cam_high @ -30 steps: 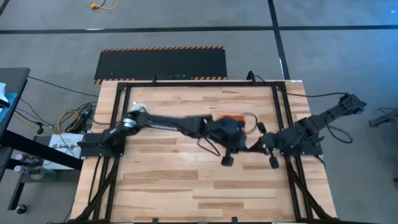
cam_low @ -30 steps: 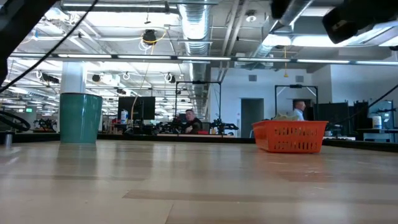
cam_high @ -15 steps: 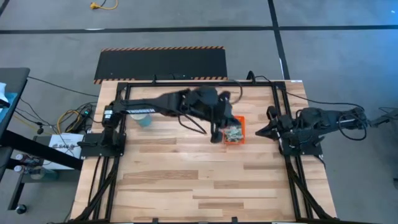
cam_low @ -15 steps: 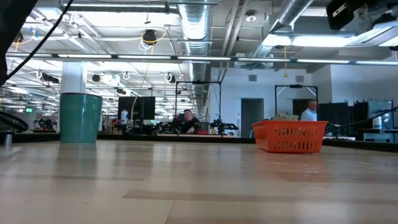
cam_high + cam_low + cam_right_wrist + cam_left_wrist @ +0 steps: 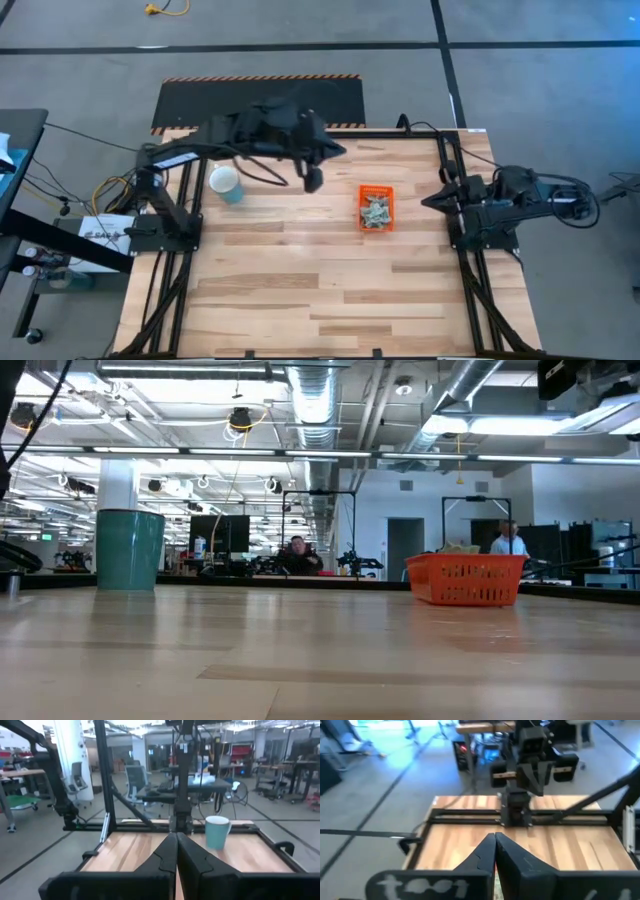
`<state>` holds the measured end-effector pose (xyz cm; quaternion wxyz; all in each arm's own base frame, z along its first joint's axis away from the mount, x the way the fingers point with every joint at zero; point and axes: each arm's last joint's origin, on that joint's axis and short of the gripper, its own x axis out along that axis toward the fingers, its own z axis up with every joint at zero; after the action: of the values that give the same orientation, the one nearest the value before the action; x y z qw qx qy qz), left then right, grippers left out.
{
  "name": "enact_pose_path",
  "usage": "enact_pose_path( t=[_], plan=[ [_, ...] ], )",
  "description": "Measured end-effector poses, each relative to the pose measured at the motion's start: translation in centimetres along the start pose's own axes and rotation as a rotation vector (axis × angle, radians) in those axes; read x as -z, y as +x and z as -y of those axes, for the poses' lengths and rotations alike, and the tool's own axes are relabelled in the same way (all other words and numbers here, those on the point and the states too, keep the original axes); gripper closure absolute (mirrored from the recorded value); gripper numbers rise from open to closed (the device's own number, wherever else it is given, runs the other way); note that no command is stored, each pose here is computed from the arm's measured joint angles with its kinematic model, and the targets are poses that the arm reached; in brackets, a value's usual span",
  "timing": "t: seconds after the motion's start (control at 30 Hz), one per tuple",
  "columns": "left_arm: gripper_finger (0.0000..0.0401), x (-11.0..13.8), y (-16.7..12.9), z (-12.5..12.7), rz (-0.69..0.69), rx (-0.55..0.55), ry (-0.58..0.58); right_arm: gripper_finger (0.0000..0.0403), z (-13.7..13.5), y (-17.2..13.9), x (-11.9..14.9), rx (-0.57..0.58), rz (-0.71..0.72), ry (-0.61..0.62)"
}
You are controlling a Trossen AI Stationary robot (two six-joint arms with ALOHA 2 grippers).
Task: Pick and place Stevia / Truvia into bins
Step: Return to Home Position
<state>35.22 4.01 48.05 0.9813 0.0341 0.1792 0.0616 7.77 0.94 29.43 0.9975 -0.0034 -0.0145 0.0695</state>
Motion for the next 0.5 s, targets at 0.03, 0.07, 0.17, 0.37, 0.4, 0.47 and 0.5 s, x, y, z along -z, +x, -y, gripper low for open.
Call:
enact_pose_path(
  t=[0.03,0.07,0.17,0.37,0.4,0.47,0.5],
  plan=[
    [0.0401,-0.2,-0.8,-0.1,0.010,-0.019,-0.004,0.0403,0.0,-0.3,-0.1,0.001,0.008,-0.001],
    [0.0401,-0.5,-1.5,-0.2,0.021,-0.033,-0.010,0.0403,0.0,-0.7,-0.3,0.000,0.014,-0.001],
    [0.0401,-1.3,-4.0,-0.2,0.070,-0.051,-0.016,0.0403,-0.1,-1.8,-0.8,-0.001,0.044,-0.002],
    [0.0401,-1.8,-9.6,0.0,0.100,-0.167,-0.039,0.0403,-0.1,-3.2,-0.7,-0.001,0.076,0.004],
    [0.0401,-1.8,-10.4,0.0,0.097,-0.184,-0.049,0.0403,-0.1,-3.4,-0.7,-0.001,0.076,0.004],
    [0.0401,-1.6,-12.0,0.1,0.087,-0.210,-0.071,0.0403,-0.1,-3.7,-0.6,0.000,0.083,0.005],
    [0.0401,-1.5,-12.9,0.1,0.082,-0.220,-0.085,0.0403,-0.1,-3.9,-0.6,-0.001,0.081,0.005]
  ],
)
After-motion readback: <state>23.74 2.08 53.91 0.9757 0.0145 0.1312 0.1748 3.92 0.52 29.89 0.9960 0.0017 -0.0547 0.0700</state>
